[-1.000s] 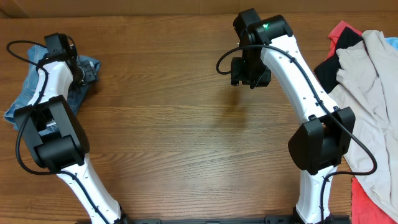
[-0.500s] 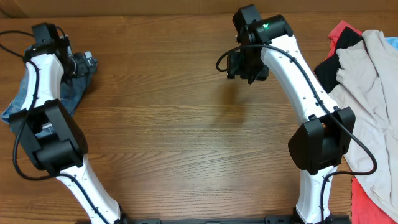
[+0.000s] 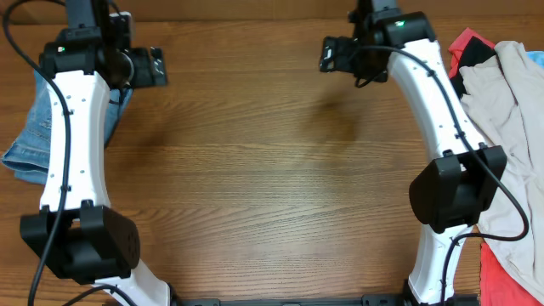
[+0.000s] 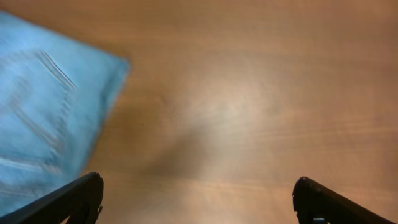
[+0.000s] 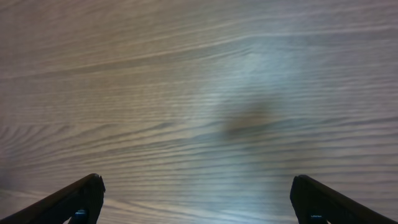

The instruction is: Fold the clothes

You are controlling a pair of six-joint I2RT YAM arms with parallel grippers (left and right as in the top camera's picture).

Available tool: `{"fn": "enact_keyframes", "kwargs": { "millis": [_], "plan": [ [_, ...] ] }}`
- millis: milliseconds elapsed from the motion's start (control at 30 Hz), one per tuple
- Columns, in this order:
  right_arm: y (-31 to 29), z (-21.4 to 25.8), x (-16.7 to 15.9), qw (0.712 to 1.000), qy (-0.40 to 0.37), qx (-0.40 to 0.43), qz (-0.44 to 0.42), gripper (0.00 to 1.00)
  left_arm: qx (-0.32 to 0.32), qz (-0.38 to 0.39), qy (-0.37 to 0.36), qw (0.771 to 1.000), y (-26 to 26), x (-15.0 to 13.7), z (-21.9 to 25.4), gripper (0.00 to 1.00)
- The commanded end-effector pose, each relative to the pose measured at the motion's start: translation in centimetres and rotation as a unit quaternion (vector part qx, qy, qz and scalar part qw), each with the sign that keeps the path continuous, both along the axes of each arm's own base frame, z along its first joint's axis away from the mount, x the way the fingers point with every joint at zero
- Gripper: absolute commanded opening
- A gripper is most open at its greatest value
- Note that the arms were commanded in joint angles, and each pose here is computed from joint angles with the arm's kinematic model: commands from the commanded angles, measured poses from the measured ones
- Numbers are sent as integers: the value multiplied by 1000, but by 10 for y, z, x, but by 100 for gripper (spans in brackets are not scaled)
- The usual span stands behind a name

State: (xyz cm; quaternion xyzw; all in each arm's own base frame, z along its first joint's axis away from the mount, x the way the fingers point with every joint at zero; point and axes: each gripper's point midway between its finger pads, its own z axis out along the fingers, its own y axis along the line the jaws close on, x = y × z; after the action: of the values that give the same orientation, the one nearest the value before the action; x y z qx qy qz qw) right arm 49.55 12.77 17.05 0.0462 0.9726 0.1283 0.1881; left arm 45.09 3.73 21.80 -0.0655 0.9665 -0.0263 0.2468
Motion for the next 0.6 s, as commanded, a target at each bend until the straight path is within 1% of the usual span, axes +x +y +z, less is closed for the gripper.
{"fn": "enact_keyframes", "kwargs": {
  "millis": [0, 67, 133, 167, 333, 433, 567],
  "plan": [
    [-8, 22, -2, 1000, -17, 6, 16, 100, -18, -23, 45, 999, -14, -28, 0, 100],
    [-13, 25, -10, 1000, -6, 5, 12, 100, -30, -25, 89, 995, -18, -49, -8, 98],
    [-15, 31, -19, 1000, 0, 4, 11, 100, -37, -24, 113, 993, -21, -60, -10, 95],
    [-16, 36, -23, 1000, 1, 3, 11, 100, -37, -25, 119, 992, -21, -64, -10, 93],
    [-20, 61, -48, 1000, 8, 7, -4, 100, -48, -30, 131, 990, -28, -82, -1, 93],
    [-27, 71, -63, 999, 18, 3, -31, 100, -49, -31, 123, 991, -29, -91, 9, 88],
    [-30, 85, -78, 999, 7, -26, -36, 100, -42, -34, 77, 996, -30, -100, 33, 86]
  ]
}}
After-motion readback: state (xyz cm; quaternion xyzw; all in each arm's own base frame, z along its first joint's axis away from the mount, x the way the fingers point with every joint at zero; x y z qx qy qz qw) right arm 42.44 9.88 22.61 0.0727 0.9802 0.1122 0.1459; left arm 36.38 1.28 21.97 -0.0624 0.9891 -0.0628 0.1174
